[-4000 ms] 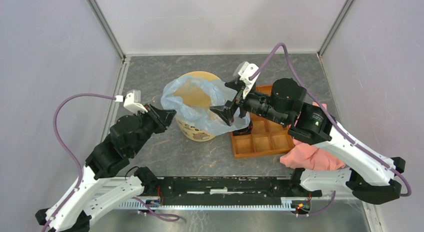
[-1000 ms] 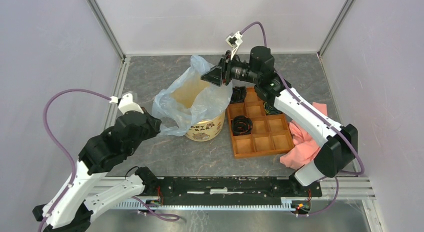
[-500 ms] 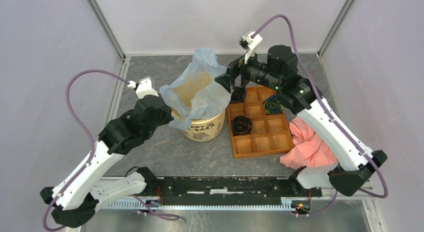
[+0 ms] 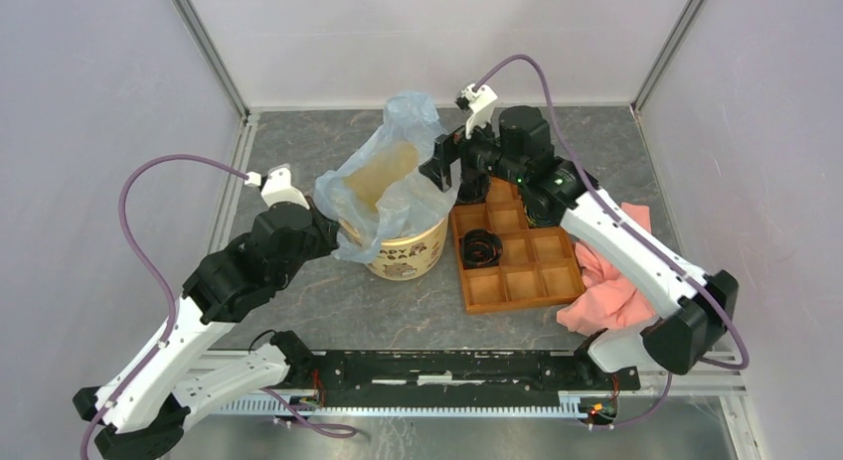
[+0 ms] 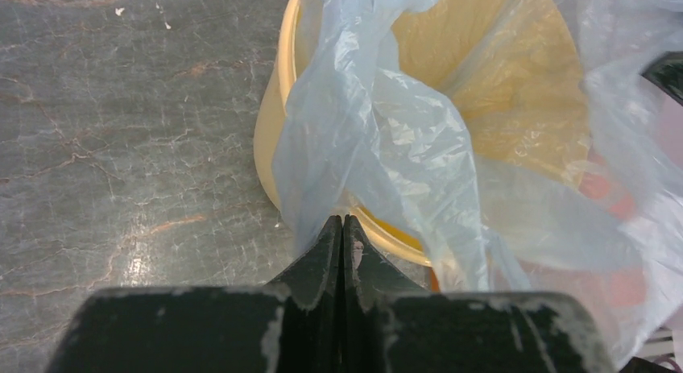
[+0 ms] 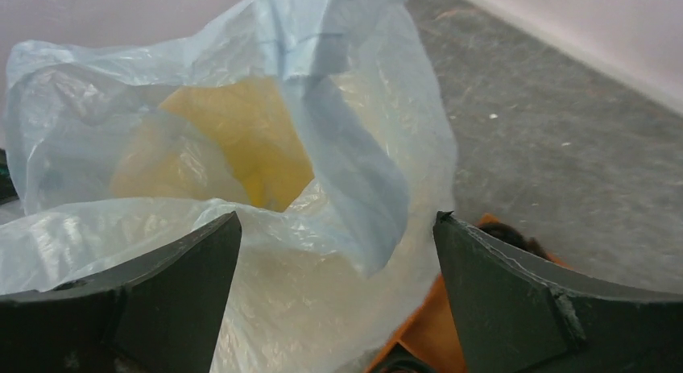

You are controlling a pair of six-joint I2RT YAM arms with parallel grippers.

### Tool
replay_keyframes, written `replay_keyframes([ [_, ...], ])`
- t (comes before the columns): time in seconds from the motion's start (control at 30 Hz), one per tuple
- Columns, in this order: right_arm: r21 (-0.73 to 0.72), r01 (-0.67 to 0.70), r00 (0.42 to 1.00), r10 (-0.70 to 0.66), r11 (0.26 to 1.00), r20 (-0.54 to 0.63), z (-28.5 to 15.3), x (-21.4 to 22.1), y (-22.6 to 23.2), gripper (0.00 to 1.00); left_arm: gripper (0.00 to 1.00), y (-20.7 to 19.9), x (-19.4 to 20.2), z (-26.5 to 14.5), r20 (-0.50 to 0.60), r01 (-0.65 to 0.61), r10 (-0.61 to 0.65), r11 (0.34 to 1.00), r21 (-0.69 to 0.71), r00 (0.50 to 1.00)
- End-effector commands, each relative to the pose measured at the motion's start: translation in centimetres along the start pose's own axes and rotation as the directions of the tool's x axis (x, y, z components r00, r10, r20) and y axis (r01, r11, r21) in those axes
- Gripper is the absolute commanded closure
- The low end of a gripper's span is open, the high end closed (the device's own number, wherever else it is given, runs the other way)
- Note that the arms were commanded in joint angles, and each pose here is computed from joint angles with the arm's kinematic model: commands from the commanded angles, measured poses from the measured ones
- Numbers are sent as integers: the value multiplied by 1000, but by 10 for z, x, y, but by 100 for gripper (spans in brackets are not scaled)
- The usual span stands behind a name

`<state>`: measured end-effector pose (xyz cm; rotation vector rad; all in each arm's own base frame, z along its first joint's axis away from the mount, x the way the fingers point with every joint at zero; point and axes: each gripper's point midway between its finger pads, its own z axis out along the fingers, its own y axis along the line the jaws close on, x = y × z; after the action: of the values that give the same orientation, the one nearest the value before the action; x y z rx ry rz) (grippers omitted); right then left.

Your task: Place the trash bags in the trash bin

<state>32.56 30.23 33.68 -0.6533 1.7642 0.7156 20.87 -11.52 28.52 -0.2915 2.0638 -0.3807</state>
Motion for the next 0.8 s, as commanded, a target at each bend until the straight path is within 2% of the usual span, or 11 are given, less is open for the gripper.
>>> replay_keyframes([
  [0.0, -160, -96, 992, 108, 982, 72, 22, -14, 31, 7, 94, -10, 4, 3, -7, 54, -54, 997, 53, 999],
  [0.13, -280, -177, 979, 198, 943, 45, 33, -1, 69, 30, 94, -11, 3, 3, 5, 64, -64, 996, 59, 998],
  [0.23, -348, -269, 955, 295, 898, 21, 35, 19, 94, 42, 94, -13, -5, 4, 34, 66, -68, 996, 56, 997],
  [0.3, -336, -296, 947, 321, 894, 20, 35, 31, 99, 53, 94, -14, -10, 6, 51, 59, -62, 997, 48, 997],
  [0.37, -284, -311, 942, 333, 907, 34, 34, 42, 92, 58, 94, -15, -15, 11, 66, 40, -41, 999, 20, 997],
  [0.5, -101, -317, 942, 326, 943, 81, 32, 61, 51, 59, 95, -10, -21, 31, 58, -37, 41, 997, -69, 997],
  [0.57, -48, -272, 957, 276, 961, 91, 26, 59, 33, 57, 98, -2, -26, 38, 48, -51, 56, 993, -108, 997],
  [0.7, -3, -117, 988, 117, 993, 99, 6, 31, 25, 47, 98, -8, -29, 29, 49, -4, 4, 1000, 4, 999],
  [0.77, 10, -64, 996, 64, 998, 63, -5, 23, 25, 43, 98, -13, -19, 24, 19, 21, -22, 998, 65, 1000],
])
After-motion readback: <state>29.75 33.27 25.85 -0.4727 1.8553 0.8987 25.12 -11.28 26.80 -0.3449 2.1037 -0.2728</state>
